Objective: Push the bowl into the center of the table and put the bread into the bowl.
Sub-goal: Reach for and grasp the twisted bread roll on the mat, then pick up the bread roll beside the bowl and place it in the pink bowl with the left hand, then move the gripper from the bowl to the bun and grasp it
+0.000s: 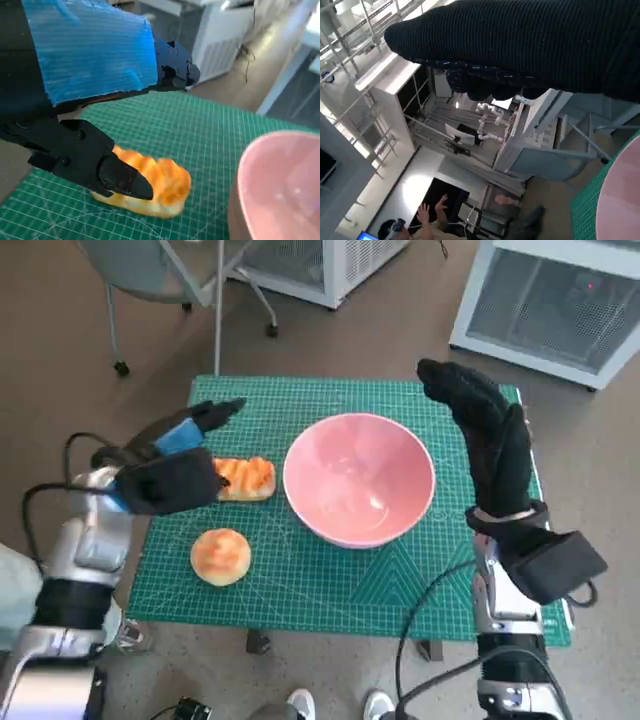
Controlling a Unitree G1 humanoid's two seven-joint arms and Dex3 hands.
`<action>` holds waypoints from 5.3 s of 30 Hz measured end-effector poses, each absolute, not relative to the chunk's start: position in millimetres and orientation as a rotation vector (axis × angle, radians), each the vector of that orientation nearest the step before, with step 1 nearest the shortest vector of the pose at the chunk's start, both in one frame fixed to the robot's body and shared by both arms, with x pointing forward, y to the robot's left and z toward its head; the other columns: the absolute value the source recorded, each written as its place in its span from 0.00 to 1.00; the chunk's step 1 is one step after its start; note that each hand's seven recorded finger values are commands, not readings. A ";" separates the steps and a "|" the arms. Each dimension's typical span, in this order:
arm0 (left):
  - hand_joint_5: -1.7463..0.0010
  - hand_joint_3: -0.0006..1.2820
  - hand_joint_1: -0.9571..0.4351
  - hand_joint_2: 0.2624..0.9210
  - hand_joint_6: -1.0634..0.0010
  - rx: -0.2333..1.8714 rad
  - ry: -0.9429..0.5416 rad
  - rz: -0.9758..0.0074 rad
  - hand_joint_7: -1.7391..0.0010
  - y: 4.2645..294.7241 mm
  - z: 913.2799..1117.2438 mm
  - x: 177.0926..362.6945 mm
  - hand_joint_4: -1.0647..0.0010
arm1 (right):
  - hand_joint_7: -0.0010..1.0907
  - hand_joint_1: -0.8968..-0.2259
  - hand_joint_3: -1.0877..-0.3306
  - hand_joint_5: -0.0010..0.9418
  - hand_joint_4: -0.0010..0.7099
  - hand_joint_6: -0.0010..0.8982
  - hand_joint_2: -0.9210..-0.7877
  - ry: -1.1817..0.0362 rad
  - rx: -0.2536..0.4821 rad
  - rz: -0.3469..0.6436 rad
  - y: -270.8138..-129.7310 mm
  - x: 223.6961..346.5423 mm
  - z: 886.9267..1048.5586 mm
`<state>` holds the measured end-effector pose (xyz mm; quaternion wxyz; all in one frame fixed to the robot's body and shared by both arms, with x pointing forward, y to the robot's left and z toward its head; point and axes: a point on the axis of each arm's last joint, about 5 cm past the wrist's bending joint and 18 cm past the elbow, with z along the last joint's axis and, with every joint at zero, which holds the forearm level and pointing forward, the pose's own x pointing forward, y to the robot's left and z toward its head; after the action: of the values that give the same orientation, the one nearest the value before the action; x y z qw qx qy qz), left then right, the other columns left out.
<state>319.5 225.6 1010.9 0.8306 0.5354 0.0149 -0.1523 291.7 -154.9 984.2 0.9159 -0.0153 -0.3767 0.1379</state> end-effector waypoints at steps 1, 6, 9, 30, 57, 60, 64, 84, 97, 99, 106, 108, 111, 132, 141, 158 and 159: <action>1.00 0.01 0.72 0.78 0.76 1.153 0.039 -0.325 1.00 224.1 1010.1 321.2 0.92 | 0.52 0.19 0.46 0.01 0.26 0.02 0.00 -0.773 -0.031 0.285 -154.8 291.9 983.8; 1.00 0.01 0.71 0.78 0.76 1.231 0.081 -0.333 1.00 215.7 1005.7 329.6 0.93 | 0.52 0.19 0.46 0.01 0.26 0.01 0.00 -0.766 -0.029 0.289 -155.0 292.4 982.5; 1.00 0.01 0.70 0.78 0.76 1.259 0.111 -0.336 1.00 211.0 1001.2 334.8 0.93 | 0.52 0.19 0.46 0.01 0.26 0.01 0.00 -0.766 -0.028 0.290 -154.9 292.7 982.1; 0.55 0.12 0.86 0.86 0.47 1.385 0.347 -0.369 0.97 190.9 959.6 350.2 0.51 | 0.53 0.21 0.46 0.00 0.26 0.00 0.00 -0.785 -0.027 0.284 -154.7 292.6 982.0; 0.30 0.05 0.69 0.99 0.35 1.313 0.013 -0.256 0.40 204.1 1023.9 353.0 0.35 | 0.53 0.24 0.46 0.00 0.26 0.00 0.00 -0.793 -0.020 0.277 -154.7 290.3 980.7; 0.32 0.05 0.69 0.97 0.33 1.275 -0.093 -0.230 0.41 204.3 1037.6 348.1 0.31 | 0.53 0.24 0.46 0.00 0.26 0.00 0.00 -0.794 -0.019 0.277 -154.6 290.2 980.9; 0.32 0.04 0.69 0.96 0.32 1.228 -0.233 -0.209 0.44 203.4 1051.1 338.6 0.29 | 0.53 0.24 0.46 0.00 0.26 0.00 0.00 -0.796 -0.019 0.277 -154.6 290.2 981.2; 0.34 0.03 0.69 1.00 0.39 1.130 -0.856 -0.361 0.37 146.8 1039.4 298.4 0.30 | 0.52 0.27 0.45 0.00 0.26 0.00 0.00 -0.799 -0.011 0.275 -154.7 289.2 981.1; 0.45 0.07 0.69 0.98 0.52 1.186 -0.694 -0.587 0.46 118.4 992.7 305.3 0.46 | 0.52 0.28 0.45 0.00 0.26 0.00 0.00 -0.790 0.007 0.263 -157.5 287.9 978.4; 0.67 0.05 0.69 0.97 0.55 1.197 -0.663 -0.612 0.66 117.8 989.5 305.7 0.50 | 0.52 0.28 0.45 0.00 0.26 0.00 0.00 -0.789 0.008 0.261 -158.0 287.3 977.7; 0.98 0.01 0.52 0.87 0.70 1.264 -0.628 -0.644 0.96 119.7 991.2 305.2 0.84 | 0.52 0.30 0.46 0.00 0.26 0.00 0.00 -0.794 0.007 0.255 -159.2 285.5 978.0; 0.99 0.00 0.47 0.87 0.70 1.291 -0.641 -0.636 0.98 121.6 994.3 304.3 0.85 | 0.52 0.30 0.46 0.00 0.26 0.00 0.00 -0.794 0.007 0.252 -159.7 285.1 978.0; 0.99 0.00 0.43 0.87 0.70 1.324 -0.670 -0.612 0.98 123.5 999.0 303.1 0.86 | 0.51 0.30 0.46 0.00 0.26 0.00 0.00 -0.793 0.009 0.246 -160.3 284.9 978.0; 1.00 0.00 0.33 0.87 0.70 1.151 -0.704 -0.581 0.99 169.5 1038.9 284.9 0.84 | 0.51 0.30 0.46 0.00 0.26 0.00 0.00 -0.785 0.012 0.241 -157.0 284.1 976.4; 1.00 0.00 0.36 0.81 0.70 1.170 -0.543 -0.602 1.00 208.3 1057.1 267.1 0.83 | 0.51 0.32 0.46 0.00 0.26 0.00 0.00 -0.785 0.019 0.247 -154.8 284.0 975.9; 1.00 0.00 0.43 0.73 0.71 1.281 -0.105 -0.653 1.00 235.9 1060.4 241.4 0.83 | 0.50 0.29 0.46 0.00 0.26 0.00 0.00 -0.770 0.036 0.266 -149.5 284.8 971.1; 1.00 0.00 0.44 0.72 0.71 1.277 -0.089 -0.659 1.00 236.4 1058.7 241.2 0.83 | 0.50 0.29 0.46 0.00 0.26 0.00 0.00 -0.769 0.037 0.267 -149.2 284.9 970.9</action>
<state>241.2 236.4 1058.7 0.7517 0.5849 -0.0410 -0.3020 284.9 -149.2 970.9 0.9181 0.0178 -0.3740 0.1300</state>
